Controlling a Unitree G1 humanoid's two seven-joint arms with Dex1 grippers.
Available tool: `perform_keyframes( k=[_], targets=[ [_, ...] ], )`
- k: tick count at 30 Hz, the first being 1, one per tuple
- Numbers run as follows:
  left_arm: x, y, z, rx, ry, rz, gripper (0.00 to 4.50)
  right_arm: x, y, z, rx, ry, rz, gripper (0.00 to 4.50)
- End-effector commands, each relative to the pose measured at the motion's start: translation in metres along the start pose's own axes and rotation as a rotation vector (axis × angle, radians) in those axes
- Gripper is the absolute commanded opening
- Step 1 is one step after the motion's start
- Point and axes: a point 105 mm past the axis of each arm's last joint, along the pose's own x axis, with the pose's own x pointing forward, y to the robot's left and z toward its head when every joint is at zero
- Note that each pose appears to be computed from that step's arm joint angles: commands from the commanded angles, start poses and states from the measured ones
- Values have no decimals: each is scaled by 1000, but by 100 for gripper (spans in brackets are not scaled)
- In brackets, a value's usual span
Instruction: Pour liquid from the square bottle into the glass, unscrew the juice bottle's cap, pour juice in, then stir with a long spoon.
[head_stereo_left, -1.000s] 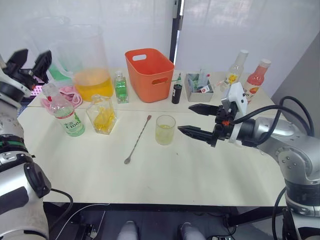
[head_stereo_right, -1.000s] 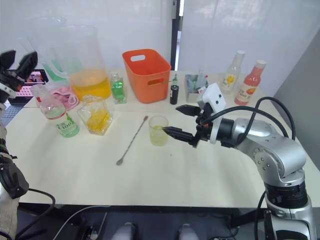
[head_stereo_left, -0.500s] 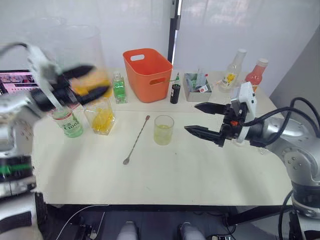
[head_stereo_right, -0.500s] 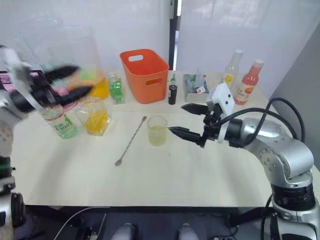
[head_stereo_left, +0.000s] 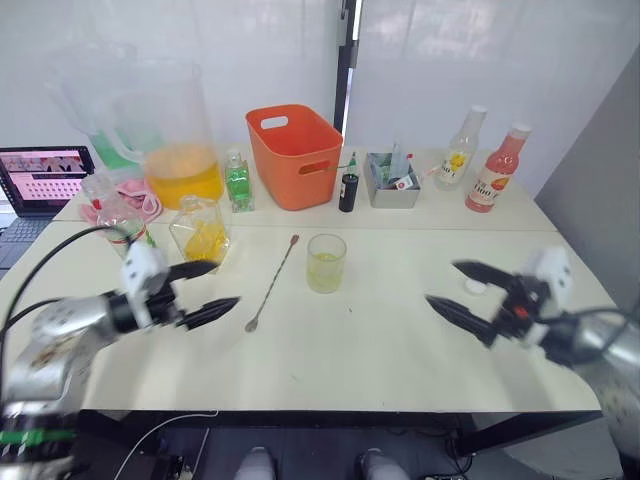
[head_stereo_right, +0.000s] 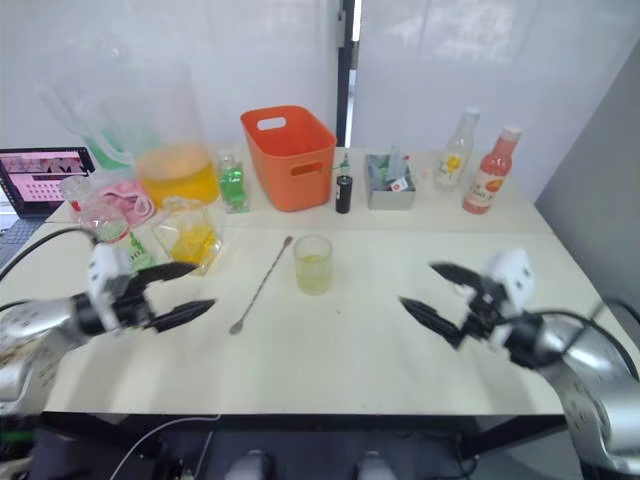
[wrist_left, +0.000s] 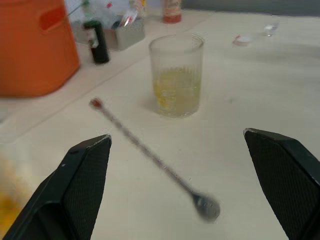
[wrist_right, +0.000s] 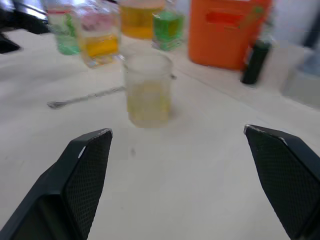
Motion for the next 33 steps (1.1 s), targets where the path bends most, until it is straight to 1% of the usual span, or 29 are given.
perform_keyframes(
  k=[1,3,6,8,10,16,24,30,33],
  targets=[
    [-23,3,-10,-6,-6,57,449,-18,-10,0,-45,-30,-72,450],
    [-27,3,-15,-13,1,64,449,-21,-11,-3,-43,-28,-80,450],
    [-28,2,-15,-10,0,63,449,-21,-11,-4,-47,-31,-79,450],
    [-52,11,-32,-52,32,156,449,-34,-15,-12,-33,-6,-102,450],
    [-66,15,-42,-71,54,208,449,-43,-19,-17,-31,13,-121,450],
    [-69,16,-44,-81,47,216,449,-46,-21,-17,-32,14,-122,450],
    [-61,15,-38,-82,26,213,449,-40,-15,-11,-32,9,-92,450],
    [-24,2,-16,-135,-33,192,449,-18,10,16,-14,-37,69,450],
    [-10,-6,-18,-127,-6,203,449,-9,25,25,-18,-35,145,450]
  ],
)
